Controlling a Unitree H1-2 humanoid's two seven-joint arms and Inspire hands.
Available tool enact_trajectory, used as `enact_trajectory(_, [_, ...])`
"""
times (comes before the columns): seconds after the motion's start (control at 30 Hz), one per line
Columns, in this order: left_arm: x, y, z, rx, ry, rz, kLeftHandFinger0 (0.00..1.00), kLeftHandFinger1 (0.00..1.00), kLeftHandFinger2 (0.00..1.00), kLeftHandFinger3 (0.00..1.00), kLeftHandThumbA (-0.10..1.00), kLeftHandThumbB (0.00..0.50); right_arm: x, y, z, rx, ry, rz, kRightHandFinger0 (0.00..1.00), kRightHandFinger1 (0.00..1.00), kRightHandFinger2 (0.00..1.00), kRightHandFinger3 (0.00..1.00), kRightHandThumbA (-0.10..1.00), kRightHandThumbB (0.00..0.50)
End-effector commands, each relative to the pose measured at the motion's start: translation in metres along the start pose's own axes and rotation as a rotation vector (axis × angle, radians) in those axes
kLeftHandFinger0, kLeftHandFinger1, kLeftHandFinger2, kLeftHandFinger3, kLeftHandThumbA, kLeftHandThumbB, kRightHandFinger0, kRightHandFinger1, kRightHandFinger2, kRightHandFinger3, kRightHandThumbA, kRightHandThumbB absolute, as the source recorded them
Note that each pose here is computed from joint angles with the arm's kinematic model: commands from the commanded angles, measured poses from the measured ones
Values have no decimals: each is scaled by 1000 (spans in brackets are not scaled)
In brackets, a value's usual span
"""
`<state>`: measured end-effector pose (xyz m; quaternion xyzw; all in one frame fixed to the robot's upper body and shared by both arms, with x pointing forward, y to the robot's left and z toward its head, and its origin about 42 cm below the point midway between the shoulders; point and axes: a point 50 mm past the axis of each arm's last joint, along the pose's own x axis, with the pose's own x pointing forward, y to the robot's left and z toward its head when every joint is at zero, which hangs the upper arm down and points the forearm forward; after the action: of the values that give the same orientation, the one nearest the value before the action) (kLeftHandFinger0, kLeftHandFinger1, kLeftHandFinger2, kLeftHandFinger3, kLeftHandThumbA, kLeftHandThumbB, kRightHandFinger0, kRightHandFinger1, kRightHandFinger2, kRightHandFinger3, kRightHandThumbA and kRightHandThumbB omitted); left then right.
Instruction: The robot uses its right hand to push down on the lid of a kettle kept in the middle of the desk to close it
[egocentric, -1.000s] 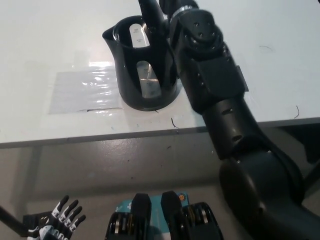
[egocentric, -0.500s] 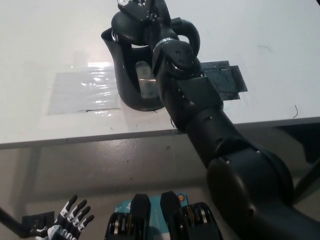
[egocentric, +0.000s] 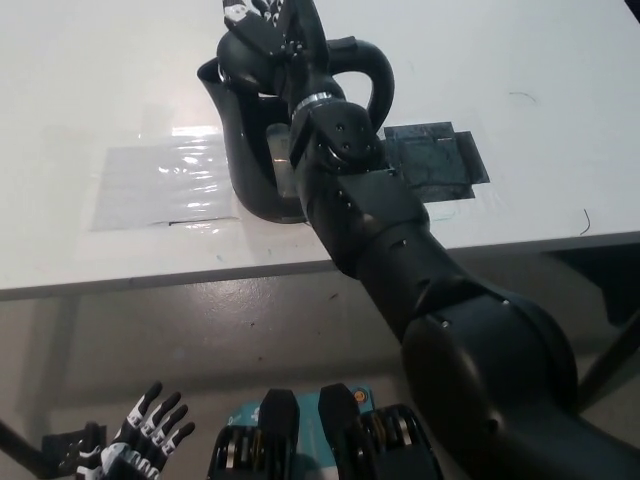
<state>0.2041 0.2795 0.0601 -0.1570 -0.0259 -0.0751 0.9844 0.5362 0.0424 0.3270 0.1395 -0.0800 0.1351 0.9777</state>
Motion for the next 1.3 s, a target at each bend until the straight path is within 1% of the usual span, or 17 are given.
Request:
enact_trajectory(0.0, [4,-2,13,35,-56,-54,1000,1000,1000,1000,1000,500,-15,12,-36,-37,133,2,1000,1000,1000,1000,378,210])
enact_trajectory(0.2, [3,-1,13,31,-56,-50,1000,1000,1000,1000,1000,500,-23,-9,-53,-124,161,-31,1000,1000,1000,1000,375,178])
enact_trajectory(0.3, [6,4,22,47,-65,-46,1000,1000,1000,1000,1000,500,-39,-21,-83,-166,230,-54,1000,1000,1000,1000,417,221])
enact_trajectory(0.37, [6,4,22,46,-65,-46,1000,1000,1000,1000,1000,500,-44,-25,-90,-179,235,-53,1000,1000,1000,1000,449,208])
enact_trajectory(0.43, [7,4,22,45,-72,-49,1000,1000,1000,1000,1000,500,-61,-38,-115,-192,278,-57,1000,1000,1000,1000,504,229])
enact_trajectory(0.53, [7,4,21,37,-76,-50,1000,1000,1000,1000,1000,500,-70,-45,-127,-156,291,-65,1000,1000,1000,1000,500,206])
enact_trajectory(0.57, [6,4,21,36,-77,-50,1000,1000,1000,1000,1000,500,-70,-45,-127,-148,285,-69,1000,1000,1000,1000,500,225])
enact_trajectory(0.6, [6,4,21,38,-78,-49,1000,1000,1000,1000,1000,500,-71,-46,-126,-134,262,-84,1000,1000,1000,1000,481,215])
enact_trajectory(0.67, [5,4,21,39,-78,-44,1000,1000,1000,1000,1000,500,-70,-45,-121,-104,201,-116,1000,1000,1000,1000,396,205])
enact_trajectory(0.7, [5,4,21,41,-77,-41,1000,1000,1000,1000,1000,500,-68,-43,-116,-72,154,-117,1000,1000,1000,1000,341,173])
enact_trajectory(0.77, [8,5,22,48,-84,-32,1000,1000,1000,1000,1000,500,-60,-39,-104,-65,107,-95,1000,1000,1000,1000,395,184])
enact_trajectory(0.83, [6,5,23,47,-79,-32,1000,1000,1000,1000,1000,500,-55,-33,-93,-23,52,-71,1000,1000,1000,1000,424,249])
enact_trajectory(0.9, [4,7,23,51,-75,-33,1000,1000,1000,1000,1000,500,-53,-29,-88,-38,23,-53,1000,1000,1000,1000,424,230])
enact_trajectory(1.07, [-2,12,24,50,-67,-26,1000,1000,1000,1000,1000,500,-48,-11,-62,-78,-112,14,1000,1000,1000,1000,514,257])
enact_trajectory(1.13, [-5,13,23,46,-60,-23,1000,1000,1000,1000,1000,500,-51,9,-4,-125,-385,120,1000,1000,1000,1000,579,270])
enact_trajectory(1.17, [-6,13,23,45,-57,-19,1000,1000,1000,1000,1000,500,-56,12,11,-153,-459,140,1000,1000,1000,1000,593,254])
enact_trajectory(1.27, [-7,16,23,50,-50,-10,1000,1000,1000,1000,1000,500,-75,17,49,-193,-611,189,1000,1000,1000,1000,662,265])
